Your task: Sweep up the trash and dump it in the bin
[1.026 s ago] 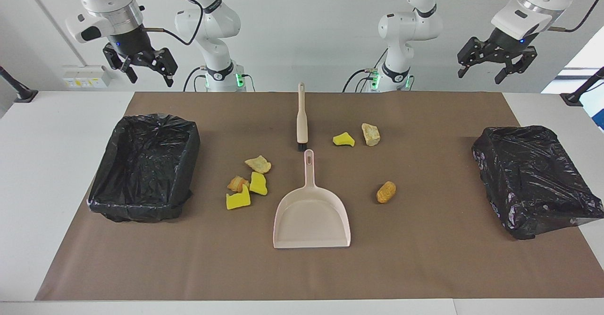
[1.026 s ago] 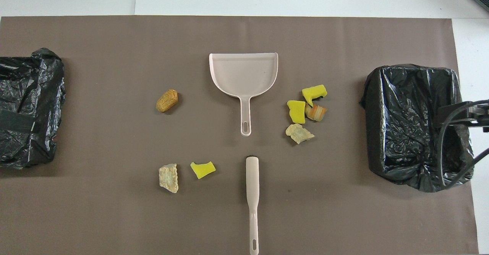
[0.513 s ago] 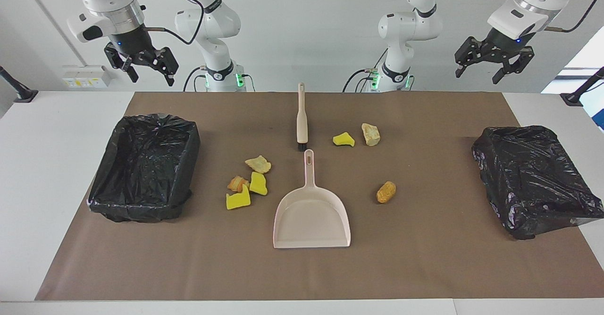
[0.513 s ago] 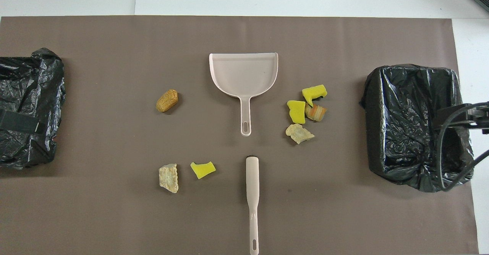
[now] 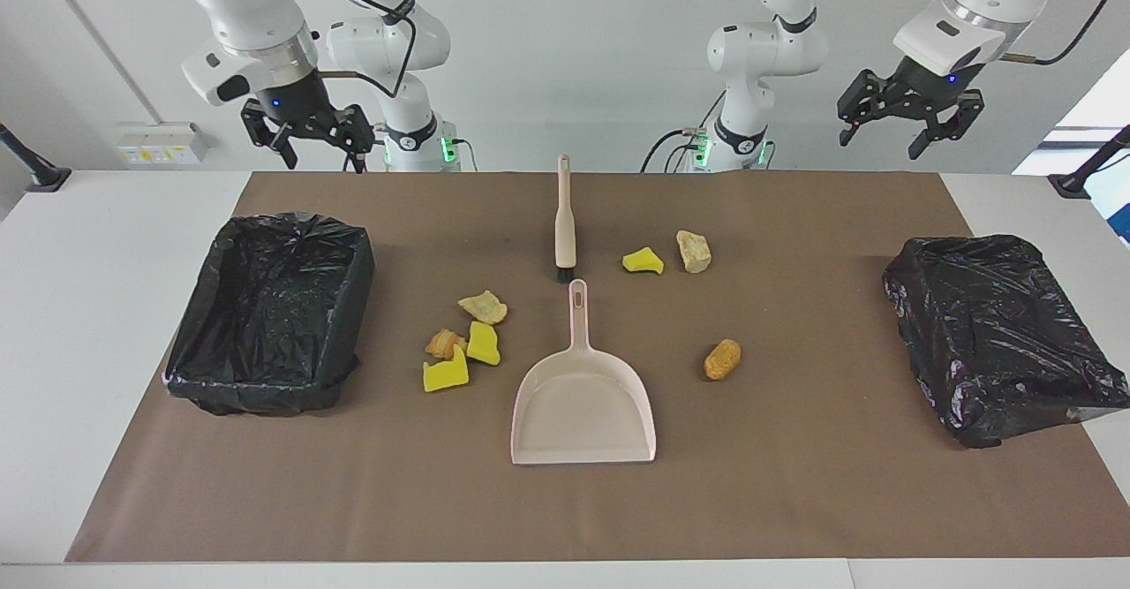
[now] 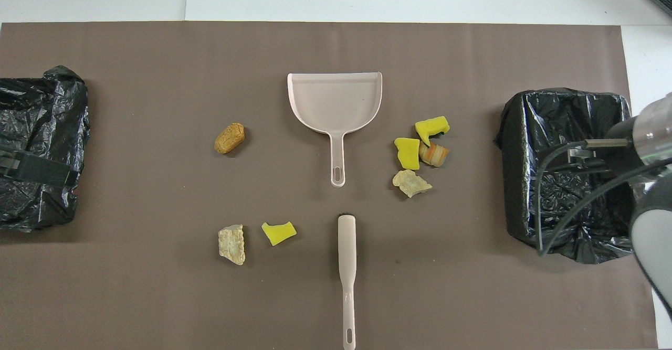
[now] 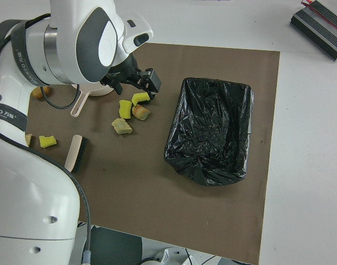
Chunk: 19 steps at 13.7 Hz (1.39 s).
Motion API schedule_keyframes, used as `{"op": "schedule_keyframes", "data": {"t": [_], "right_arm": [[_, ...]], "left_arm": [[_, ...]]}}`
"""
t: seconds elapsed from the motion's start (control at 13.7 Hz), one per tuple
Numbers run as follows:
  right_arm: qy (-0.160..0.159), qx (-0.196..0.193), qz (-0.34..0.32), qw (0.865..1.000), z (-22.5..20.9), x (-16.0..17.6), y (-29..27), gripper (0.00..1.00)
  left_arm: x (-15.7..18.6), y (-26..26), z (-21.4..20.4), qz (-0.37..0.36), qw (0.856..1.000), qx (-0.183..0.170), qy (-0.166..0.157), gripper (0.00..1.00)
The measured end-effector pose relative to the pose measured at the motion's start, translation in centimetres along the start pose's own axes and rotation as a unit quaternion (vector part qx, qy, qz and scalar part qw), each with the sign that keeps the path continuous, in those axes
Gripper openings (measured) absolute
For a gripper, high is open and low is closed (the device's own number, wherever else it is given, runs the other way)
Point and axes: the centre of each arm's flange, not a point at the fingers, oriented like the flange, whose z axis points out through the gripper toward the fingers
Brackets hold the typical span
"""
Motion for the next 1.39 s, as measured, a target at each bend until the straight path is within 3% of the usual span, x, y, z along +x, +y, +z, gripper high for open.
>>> {"op": "schedule_keyframes", "data": {"t": [0.44,0.73,0.88,1.17,1.39], "right_arm": [[-0.004,0.012,0.027,1.0,8.3,6.0,-10.8,1.0],[-0.024,0.041,0.021,0.999,14.8,9.0,-17.5,1.0],[-0.029,0.056,0.021,0.998,16.9,9.3,-21.1,1.0],[-0.047,0.051,-0.009,0.998,22.3,7.3,-28.2,1.0],[-0.041,0.053,-0.013,0.998,24.0,7.3,-29.7,1.0]], "left_arm": [[1.3,6.9,3.4,0.014,1.0,0.007,-0.012,1.0],[0.7,12.8,8.9,0.043,0.999,0.014,-0.018,1.0],[0.3,16.2,12.6,0.057,0.998,0.002,-0.019,1.0],[-2.1,23.6,19.1,0.053,0.998,-0.007,-0.018,1.0],[-4.9,29.1,23.2,0.049,0.999,-0.002,-0.012,1.0]]}}
